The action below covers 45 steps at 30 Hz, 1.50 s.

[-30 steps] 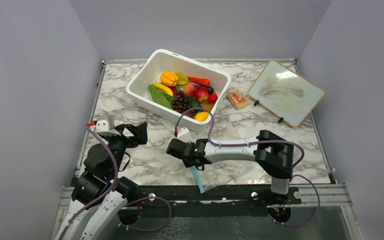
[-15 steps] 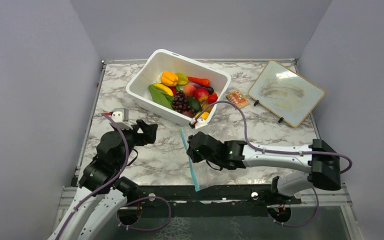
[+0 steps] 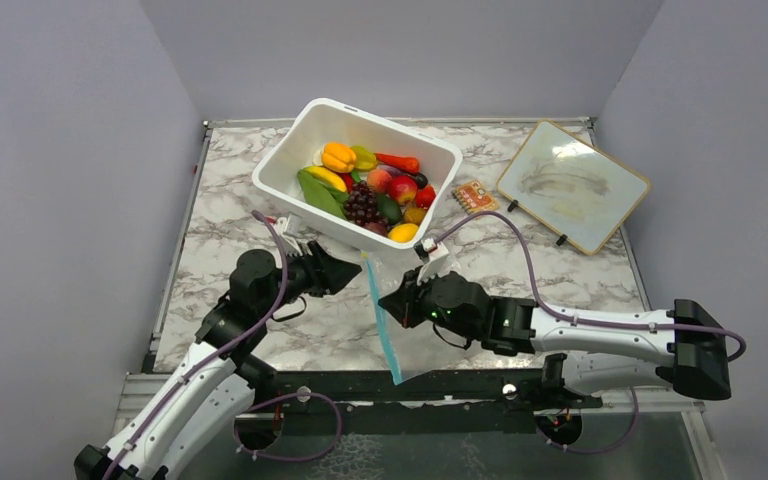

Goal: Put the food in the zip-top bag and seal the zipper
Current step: Pick up the zipper food storage bag at the center of the board, then open the zipper of the food storage bag.

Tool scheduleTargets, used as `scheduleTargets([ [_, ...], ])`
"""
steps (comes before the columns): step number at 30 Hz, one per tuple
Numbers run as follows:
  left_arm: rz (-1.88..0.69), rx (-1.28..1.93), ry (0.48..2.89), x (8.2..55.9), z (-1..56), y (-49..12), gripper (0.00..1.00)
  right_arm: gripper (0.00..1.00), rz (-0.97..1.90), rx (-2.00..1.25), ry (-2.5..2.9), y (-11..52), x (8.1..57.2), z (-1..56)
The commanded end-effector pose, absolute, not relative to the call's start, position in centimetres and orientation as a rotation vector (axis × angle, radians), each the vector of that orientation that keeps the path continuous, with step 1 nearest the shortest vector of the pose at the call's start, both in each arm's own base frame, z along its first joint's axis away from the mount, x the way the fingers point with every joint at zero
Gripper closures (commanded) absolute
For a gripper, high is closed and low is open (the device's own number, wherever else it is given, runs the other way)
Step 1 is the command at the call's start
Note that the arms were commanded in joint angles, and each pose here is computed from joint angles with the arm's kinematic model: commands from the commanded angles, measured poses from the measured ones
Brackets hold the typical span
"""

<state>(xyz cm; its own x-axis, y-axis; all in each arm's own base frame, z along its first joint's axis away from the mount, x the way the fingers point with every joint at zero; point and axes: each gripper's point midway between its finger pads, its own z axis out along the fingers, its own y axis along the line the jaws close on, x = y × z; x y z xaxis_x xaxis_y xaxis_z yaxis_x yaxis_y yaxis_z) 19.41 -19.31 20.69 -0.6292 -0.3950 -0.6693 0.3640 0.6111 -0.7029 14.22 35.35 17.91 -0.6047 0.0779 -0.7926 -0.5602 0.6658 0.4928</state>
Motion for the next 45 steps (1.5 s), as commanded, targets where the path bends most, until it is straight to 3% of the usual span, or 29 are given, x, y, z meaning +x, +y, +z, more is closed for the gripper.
scheduleTargets([
  [1,-1.343,0.054,1.861,18.0,23.5,-21.9,0.53,0.99,1.077,-0.347,1.934,36.1,13.8,20.5],
  [8,-1.394,0.028,1.880,17.9,22.6,-22.3,0.66,0.99,1.084,-0.324,1.936,35.9,13.8,20.5],
  [31,-1.416,0.012,1.999,17.8,18.9,-23.0,0.71,0.99,1.070,-0.293,1.940,35.7,14.2,20.4],
  [45,-1.423,-0.018,2.050,18.1,17.7,-23.4,0.80,0.99,1.076,-0.318,1.947,36.4,14.1,20.4],
])
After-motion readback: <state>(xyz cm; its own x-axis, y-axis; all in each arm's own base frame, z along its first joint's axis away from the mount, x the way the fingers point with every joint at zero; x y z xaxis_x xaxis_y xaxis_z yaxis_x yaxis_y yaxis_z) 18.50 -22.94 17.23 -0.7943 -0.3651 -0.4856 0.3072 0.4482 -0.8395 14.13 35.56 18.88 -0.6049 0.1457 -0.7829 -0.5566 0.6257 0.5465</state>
